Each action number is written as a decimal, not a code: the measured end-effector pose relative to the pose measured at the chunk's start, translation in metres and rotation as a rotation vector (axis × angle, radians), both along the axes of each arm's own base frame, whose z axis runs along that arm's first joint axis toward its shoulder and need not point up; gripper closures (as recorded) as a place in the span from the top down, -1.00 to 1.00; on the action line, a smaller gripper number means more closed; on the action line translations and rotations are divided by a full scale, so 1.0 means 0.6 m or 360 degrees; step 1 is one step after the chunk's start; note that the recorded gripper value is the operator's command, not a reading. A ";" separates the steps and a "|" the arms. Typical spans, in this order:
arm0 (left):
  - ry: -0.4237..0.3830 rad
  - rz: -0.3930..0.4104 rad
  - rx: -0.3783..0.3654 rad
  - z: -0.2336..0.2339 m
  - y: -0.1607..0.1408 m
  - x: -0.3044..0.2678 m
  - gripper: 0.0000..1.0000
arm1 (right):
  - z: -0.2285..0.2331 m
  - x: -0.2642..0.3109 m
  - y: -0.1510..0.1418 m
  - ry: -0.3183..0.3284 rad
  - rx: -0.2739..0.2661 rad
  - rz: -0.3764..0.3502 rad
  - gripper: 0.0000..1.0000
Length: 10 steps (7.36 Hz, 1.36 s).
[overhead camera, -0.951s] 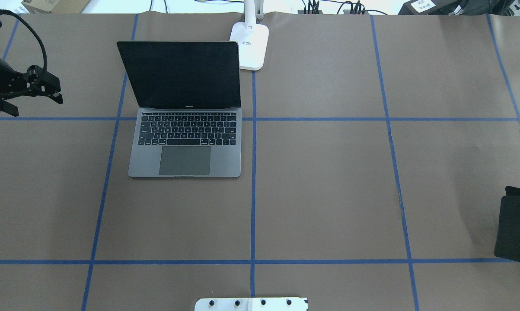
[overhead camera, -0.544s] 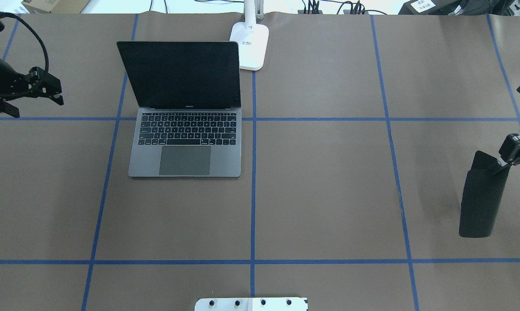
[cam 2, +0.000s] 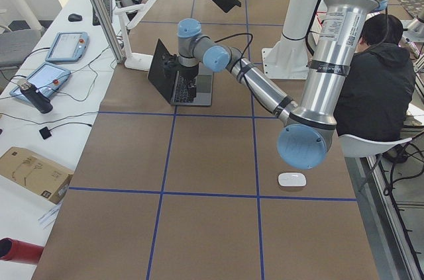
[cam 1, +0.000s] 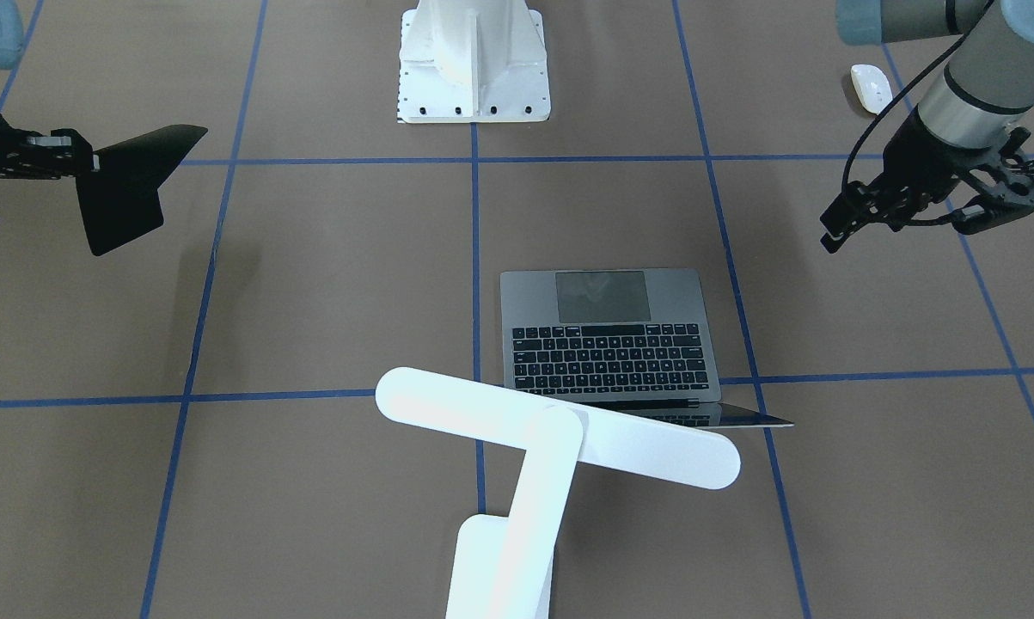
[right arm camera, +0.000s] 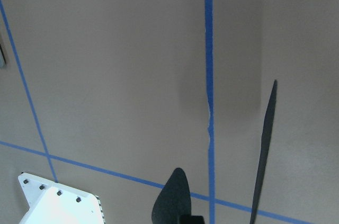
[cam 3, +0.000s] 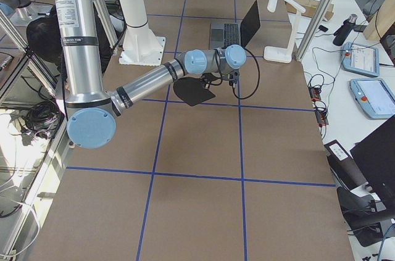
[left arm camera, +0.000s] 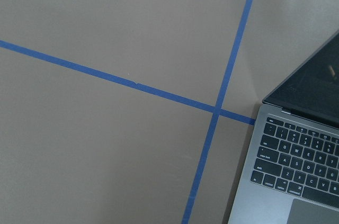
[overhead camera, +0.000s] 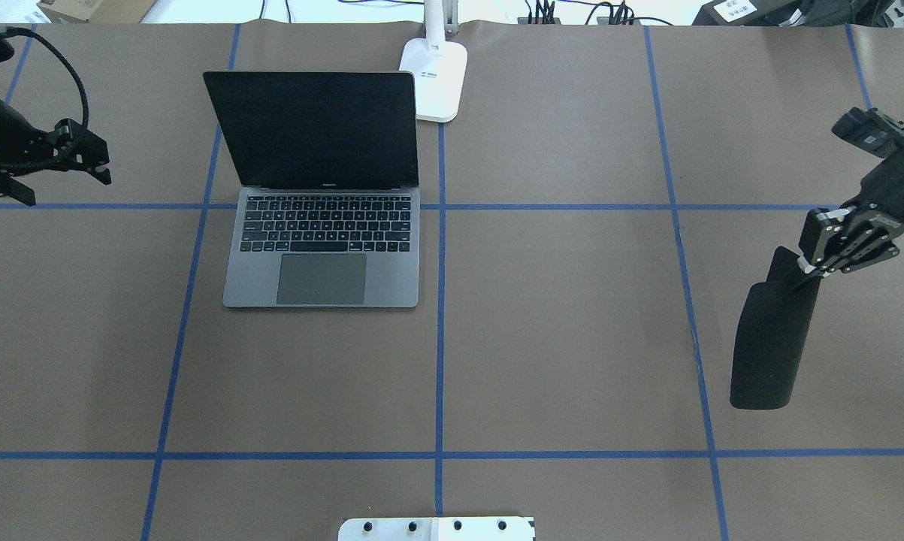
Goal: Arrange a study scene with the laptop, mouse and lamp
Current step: 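Carry the black mouse pad with the right gripper toward the laptop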
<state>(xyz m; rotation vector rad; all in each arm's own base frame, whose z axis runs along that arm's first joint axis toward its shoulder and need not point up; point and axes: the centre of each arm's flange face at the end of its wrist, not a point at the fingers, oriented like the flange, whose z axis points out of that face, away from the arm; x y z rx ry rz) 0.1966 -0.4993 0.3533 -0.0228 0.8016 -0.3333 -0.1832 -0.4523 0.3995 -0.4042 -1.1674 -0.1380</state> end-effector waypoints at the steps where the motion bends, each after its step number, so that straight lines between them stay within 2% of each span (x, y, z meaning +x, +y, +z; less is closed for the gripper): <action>1: -0.0006 0.0003 -0.0007 0.006 -0.003 0.001 1.00 | -0.046 -0.041 0.003 0.0061 -0.0070 -0.0002 -1.00; 4: -0.0016 0.0006 -0.0018 0.016 -0.008 0.004 1.00 | -0.139 -0.164 -0.012 0.0266 -0.0266 0.0029 -1.00; 6: -0.0021 0.0006 -0.0022 0.020 -0.010 0.005 1.00 | -0.151 -0.200 -0.031 0.0375 -0.0405 0.0090 -1.00; 8: -0.0022 0.0005 -0.0023 0.021 -0.010 0.006 1.00 | -0.120 -0.213 -0.052 0.0496 -0.0472 0.0151 -1.00; 10: -0.0018 0.0001 -0.0018 0.015 -0.012 0.006 1.00 | -0.095 -0.238 -0.085 0.0559 -0.0489 0.0176 -1.00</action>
